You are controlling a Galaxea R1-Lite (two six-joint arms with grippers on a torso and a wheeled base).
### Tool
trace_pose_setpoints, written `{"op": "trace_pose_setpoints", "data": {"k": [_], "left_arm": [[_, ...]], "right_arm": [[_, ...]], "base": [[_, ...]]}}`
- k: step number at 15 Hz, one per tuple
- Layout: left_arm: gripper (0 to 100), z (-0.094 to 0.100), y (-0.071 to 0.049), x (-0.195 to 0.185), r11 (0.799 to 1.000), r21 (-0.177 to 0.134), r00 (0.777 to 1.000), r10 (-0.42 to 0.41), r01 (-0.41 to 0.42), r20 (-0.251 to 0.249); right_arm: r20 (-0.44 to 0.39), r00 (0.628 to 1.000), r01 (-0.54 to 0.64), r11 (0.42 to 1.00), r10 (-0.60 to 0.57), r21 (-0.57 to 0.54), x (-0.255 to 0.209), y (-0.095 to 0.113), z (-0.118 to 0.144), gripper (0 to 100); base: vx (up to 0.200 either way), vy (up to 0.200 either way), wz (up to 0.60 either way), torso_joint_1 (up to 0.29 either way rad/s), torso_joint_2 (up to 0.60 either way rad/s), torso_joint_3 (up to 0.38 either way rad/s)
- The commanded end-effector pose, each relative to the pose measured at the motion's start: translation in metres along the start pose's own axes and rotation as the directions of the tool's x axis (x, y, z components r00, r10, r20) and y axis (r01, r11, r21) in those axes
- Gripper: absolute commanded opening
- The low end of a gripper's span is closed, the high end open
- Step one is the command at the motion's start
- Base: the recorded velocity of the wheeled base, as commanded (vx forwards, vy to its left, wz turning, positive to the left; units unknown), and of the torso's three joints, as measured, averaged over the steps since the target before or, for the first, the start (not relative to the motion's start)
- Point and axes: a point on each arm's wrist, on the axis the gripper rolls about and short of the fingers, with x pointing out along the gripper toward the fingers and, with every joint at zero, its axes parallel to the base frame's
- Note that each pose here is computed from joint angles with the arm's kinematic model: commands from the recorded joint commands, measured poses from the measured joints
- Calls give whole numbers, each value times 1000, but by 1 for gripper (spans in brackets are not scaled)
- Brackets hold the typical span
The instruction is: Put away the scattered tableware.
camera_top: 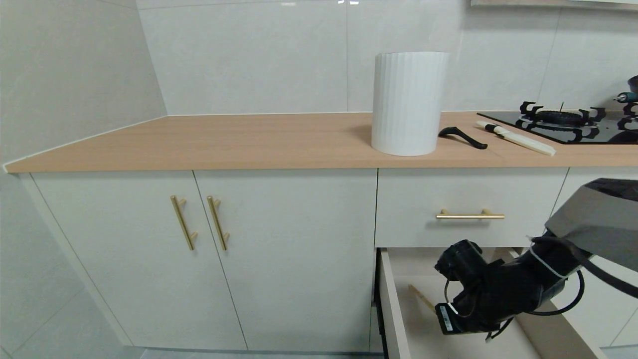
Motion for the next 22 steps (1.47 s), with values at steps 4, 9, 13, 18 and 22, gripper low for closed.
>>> {"op": "trace_pose_setpoints", "data": {"k": [4, 9, 13, 18, 22], "left_arm": [[100, 0, 0, 0, 1000, 0, 1000, 0, 0, -1], [100, 0, 0, 0, 1000, 0, 1000, 0, 0, -1], [100, 0, 0, 0, 1000, 0, 1000, 0, 0, -1], [100, 0, 0, 0, 1000, 0, 1000, 0, 0, -1], [100, 0, 0, 0, 1000, 0, 1000, 0, 0, -1]], "right_arm": [[-49, 996, 77, 996, -79, -49, 28, 10, -14, 0], [-34, 996, 76, 996, -78, -46, 30, 10, -13, 0], [-34, 996, 76, 996, -78, -46, 30, 10, -13, 0], [-32, 996, 76, 996, -78, -44, 30, 10, -12, 100], [-28, 997, 74, 996, -76, -44, 29, 10, -12, 100]], "base": [[0, 0, 0, 0, 0, 0], [0, 0, 0, 0, 0, 0], [0, 0, 0, 0, 0, 0], [0, 0, 0, 0, 0, 0], [0, 0, 0, 0, 0, 0]]}}
